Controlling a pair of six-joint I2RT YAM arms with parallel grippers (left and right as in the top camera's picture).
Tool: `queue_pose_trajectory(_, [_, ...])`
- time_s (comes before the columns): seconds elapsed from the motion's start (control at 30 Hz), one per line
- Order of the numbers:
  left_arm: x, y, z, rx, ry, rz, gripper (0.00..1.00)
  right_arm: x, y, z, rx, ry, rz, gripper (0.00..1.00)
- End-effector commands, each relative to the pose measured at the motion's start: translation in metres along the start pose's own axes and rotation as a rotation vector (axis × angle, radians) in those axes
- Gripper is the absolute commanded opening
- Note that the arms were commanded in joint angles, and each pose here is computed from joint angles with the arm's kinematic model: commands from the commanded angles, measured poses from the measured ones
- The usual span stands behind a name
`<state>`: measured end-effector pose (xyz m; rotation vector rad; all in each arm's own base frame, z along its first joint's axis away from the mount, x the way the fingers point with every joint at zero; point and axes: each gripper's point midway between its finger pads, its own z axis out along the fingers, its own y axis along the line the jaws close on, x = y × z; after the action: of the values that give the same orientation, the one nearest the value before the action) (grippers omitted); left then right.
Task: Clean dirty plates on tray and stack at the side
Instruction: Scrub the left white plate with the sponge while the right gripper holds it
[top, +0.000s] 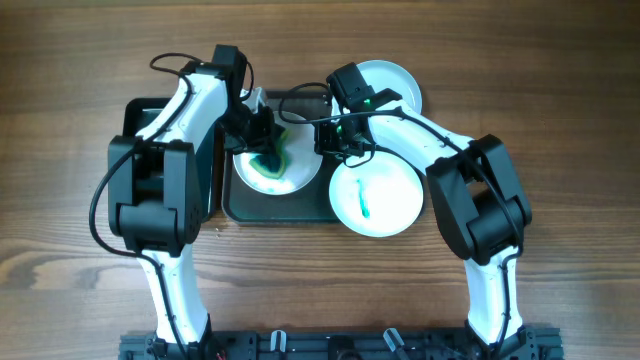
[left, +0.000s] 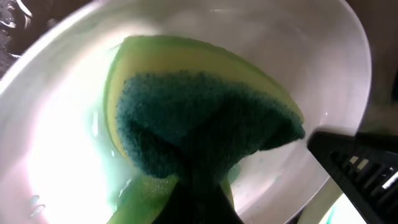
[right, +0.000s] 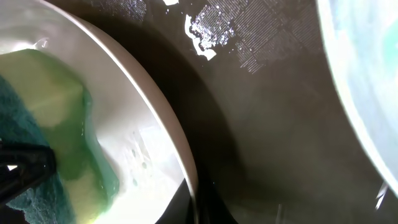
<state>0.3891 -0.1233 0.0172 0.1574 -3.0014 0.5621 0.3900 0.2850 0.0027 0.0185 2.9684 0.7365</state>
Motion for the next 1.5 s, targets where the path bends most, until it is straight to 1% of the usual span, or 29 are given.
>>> queue_pose_trajectory(0.0, [-0.003,0.043,0.011,-0.257,-0.034,-0.111,0.04,0.000,-0.007,0.010,0.002,0.014,0.014,0.04])
queue_pose_trajectory(0.07, [-0.008,0.061,0.005,-0.376,-0.084,-0.166,0.04,0.000,-0.007,0.010,0.002,0.014,0.015,0.04])
queue_pose_trajectory(0.13, [-0.005,0.052,0.009,-0.323,-0.064,-0.171,0.04,-0.001,-0.008,0.009,0.002,0.013,0.021,0.04])
queue_pose_trajectory(0.23, [0.008,0.007,0.018,-0.060,0.037,0.004,0.04,-0.001,-0.010,0.008,-0.026,0.027,0.037,0.04])
queue_pose_trajectory(0.3, [0.012,-0.011,0.018,0.048,0.064,0.074,0.04,-0.001,-0.011,0.008,-0.062,0.037,0.046,0.04])
queue_pose_trajectory(0.37, [0.016,-0.039,0.014,0.213,0.078,0.159,0.04,-0.001,-0.012,0.009,-0.073,0.036,0.049,0.04])
queue_pose_trajectory(0.4, [0.010,-0.043,0.013,0.236,0.052,0.173,0.04,-0.001,-0.012,0.009,-0.073,0.036,0.048,0.04])
queue_pose_trajectory(0.43, [-0.005,-0.039,0.014,0.210,-0.007,0.162,0.04,-0.001,-0.012,0.009,-0.073,0.036,0.048,0.04])
queue_pose_trajectory(0.47, [-0.020,-0.026,0.015,0.132,-0.063,0.097,0.04,-0.001,-0.013,0.009,-0.072,0.037,0.046,0.04])
queue_pose_trajectory(0.53, [-0.050,0.027,0.008,-0.144,-0.212,-0.107,0.04,-0.001,-0.013,0.009,-0.072,0.037,0.046,0.04])
queue_pose_trajectory(0.57, [-0.056,0.055,-0.001,-0.294,-0.273,-0.195,0.04,-0.001,-0.013,0.009,-0.072,0.037,0.046,0.04])
queue_pose_trajectory(0.63, [-0.046,0.095,-0.022,-0.549,-0.307,-0.277,0.04,-0.001,-0.013,0.009,-0.072,0.037,0.046,0.04])
queue_pose_trajectory(0.67, [-0.041,0.101,-0.028,-0.601,-0.295,-0.279,0.04,-0.001,-0.013,0.009,-0.072,0.036,0.046,0.04])
queue_pose_trajectory(0.73, [-0.023,0.097,-0.029,-0.618,-0.215,-0.264,0.04,-0.002,-0.012,0.009,-0.074,0.033,0.045,0.04])
queue_pose_trajectory(0.77, [-0.012,0.084,-0.020,-0.559,-0.138,-0.211,0.04,-0.002,-0.012,0.009,-0.074,0.034,0.045,0.04])
queue_pose_trajectory(0.8, [0.007,0.048,-0.001,-0.365,0.004,-0.061,0.04,-0.002,-0.012,0.009,-0.074,0.034,0.044,0.04])
queue_pose_trajectory(0.87, [0.029,-0.009,0.011,-0.057,0.126,0.099,0.04,-0.001,-0.012,0.009,-0.074,0.038,0.046,0.04])
queue_pose_trajectory(0.93, [0.029,-0.051,0.013,0.150,0.122,0.180,0.04,0.000,-0.010,0.008,-0.084,0.045,0.044,0.04])
queue_pose_trajectory(0.97, [0.025,-0.063,0.014,0.192,0.101,0.203,0.04,0.000,-0.010,0.008,-0.085,0.045,0.042,0.04])
queue_pose_trajectory(1.03, [0.010,-0.070,0.016,0.194,0.033,0.225,0.04,0.001,-0.011,0.008,-0.083,0.047,0.041,0.04])
queue_pose_trajectory(1.1, [-0.017,-0.035,0.019,-0.030,-0.080,0.086,0.04,0.001,-0.011,0.008,-0.083,0.047,0.039,0.04])
queue_pose_trajectory(1.13, [-0.032,0.001,0.012,-0.229,-0.171,-0.034,0.04,0.001,-0.011,0.008,-0.083,0.047,0.039,0.04])
queue_pose_trajectory(1.17, [-0.040,0.048,-0.009,-0.497,-0.287,-0.194,0.04,0.001,-0.011,0.008,-0.083,0.047,0.035,0.04])
queue_pose_trajectory(1.2, [-0.036,0.064,-0.019,-0.596,-0.314,-0.247,0.04,0.001,-0.011,0.008,-0.083,0.047,0.032,0.04])
queue_pose_trajectory(1.33, [-0.010,0.075,-0.023,-0.681,-0.233,-0.279,0.04,0.000,-0.010,0.008,-0.085,0.044,0.031,0.04])
queue_pose_trajectory(1.37, [0.001,0.068,-0.016,-0.636,-0.165,-0.261,0.04,0.000,-0.010,0.008,-0.085,0.044,0.031,0.04])
queue_pose_trajectory(1.4, [0.012,0.049,-0.003,-0.515,-0.061,-0.173,0.04,0.000,-0.010,0.008,-0.085,0.044,0.030,0.04])
queue_pose_trajectory(1.43, [0.023,0.021,0.009,-0.347,0.035,-0.073,0.04,0.000,-0.010,0.008,-0.085,0.044,0.030,0.04])
queue_pose_trajectory(1.47, [0.037,-0.022,0.017,-0.083,0.135,0.077,0.04,0.000,-0.010,0.008,-0.085,0.045,0.030,0.04])
